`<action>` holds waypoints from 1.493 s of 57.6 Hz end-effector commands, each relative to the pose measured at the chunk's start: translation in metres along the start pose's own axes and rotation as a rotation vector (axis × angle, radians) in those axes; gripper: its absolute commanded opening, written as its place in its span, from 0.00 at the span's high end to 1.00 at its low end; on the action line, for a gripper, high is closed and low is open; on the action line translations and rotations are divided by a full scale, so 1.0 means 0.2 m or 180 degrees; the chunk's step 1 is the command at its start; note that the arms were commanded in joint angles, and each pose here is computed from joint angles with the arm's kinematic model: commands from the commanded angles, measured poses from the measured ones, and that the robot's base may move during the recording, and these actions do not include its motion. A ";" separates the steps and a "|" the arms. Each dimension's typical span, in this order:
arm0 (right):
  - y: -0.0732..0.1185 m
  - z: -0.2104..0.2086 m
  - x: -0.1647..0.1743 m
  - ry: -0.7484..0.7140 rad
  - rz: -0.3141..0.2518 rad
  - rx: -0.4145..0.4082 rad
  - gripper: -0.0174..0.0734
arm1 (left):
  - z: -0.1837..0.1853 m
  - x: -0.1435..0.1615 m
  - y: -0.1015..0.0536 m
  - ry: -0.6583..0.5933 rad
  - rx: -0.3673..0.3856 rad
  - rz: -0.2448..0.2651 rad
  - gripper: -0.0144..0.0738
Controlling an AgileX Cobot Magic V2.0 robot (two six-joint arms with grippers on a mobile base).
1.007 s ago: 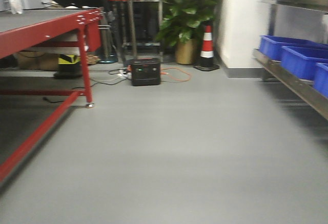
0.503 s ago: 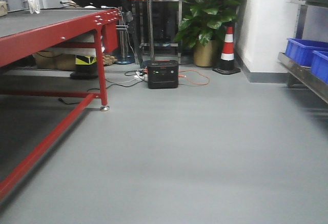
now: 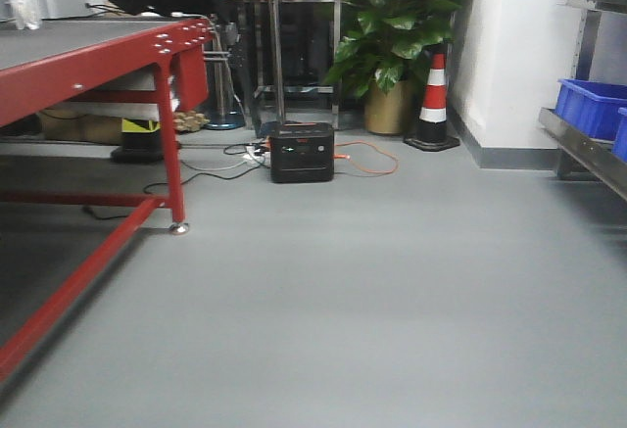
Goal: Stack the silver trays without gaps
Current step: 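Drive past the plant and cone to the other bin shelf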
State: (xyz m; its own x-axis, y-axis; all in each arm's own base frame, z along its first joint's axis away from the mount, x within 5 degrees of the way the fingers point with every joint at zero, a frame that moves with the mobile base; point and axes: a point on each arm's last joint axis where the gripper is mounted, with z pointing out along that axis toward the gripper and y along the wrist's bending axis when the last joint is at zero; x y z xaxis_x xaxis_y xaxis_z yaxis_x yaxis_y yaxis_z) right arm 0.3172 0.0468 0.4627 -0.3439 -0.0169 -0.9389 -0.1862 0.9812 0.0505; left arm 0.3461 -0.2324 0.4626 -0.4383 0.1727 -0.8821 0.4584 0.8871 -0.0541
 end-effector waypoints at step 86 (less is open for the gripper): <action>0.02 -0.05 -0.05 -0.0241 -0.0009 -0.0046 0.90 | -0.03 -0.03 -0.03 -0.0170 0.0099 0.0024 0.86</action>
State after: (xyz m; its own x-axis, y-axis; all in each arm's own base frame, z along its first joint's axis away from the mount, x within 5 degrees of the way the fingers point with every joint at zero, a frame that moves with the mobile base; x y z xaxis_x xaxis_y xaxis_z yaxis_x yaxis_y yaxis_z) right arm 0.3172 0.0468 0.4627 -0.3439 -0.0169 -0.9389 -0.1862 0.9812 0.0505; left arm 0.3462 -0.2324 0.4628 -0.4367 0.1718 -0.8831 0.4587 0.8870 -0.0543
